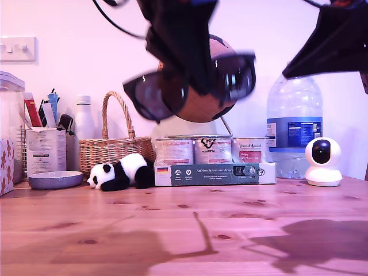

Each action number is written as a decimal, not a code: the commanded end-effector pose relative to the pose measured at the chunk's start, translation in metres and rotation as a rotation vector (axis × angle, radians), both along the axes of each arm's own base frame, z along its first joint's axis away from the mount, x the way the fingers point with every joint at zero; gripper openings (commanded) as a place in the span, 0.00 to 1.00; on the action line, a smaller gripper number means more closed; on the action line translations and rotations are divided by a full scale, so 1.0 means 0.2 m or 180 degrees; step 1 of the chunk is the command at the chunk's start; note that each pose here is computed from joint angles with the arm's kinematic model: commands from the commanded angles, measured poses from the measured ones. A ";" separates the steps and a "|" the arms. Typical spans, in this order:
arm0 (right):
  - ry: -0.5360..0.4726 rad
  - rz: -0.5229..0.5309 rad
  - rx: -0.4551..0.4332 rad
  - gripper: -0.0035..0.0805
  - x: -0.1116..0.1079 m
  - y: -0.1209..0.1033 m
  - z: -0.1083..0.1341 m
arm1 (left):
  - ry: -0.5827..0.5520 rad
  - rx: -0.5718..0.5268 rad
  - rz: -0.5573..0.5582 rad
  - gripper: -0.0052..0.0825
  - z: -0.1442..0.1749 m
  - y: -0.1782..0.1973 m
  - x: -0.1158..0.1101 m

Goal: Pick up the sunglasses and close them, then place them back on the table

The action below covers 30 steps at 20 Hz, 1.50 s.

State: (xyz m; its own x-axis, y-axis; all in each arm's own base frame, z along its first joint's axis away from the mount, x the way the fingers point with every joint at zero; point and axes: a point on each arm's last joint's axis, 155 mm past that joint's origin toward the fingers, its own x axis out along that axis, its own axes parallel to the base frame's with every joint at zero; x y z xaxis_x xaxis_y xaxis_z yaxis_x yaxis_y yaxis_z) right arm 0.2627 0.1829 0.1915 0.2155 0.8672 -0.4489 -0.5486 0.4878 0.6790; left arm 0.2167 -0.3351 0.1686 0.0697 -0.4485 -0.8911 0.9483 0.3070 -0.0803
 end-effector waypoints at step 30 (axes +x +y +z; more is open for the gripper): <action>0.0808 0.1010 0.1125 0.38 -0.06 0.34 0.01 | -0.0819 -0.1145 0.0047 0.04 -0.12 0.02 -0.16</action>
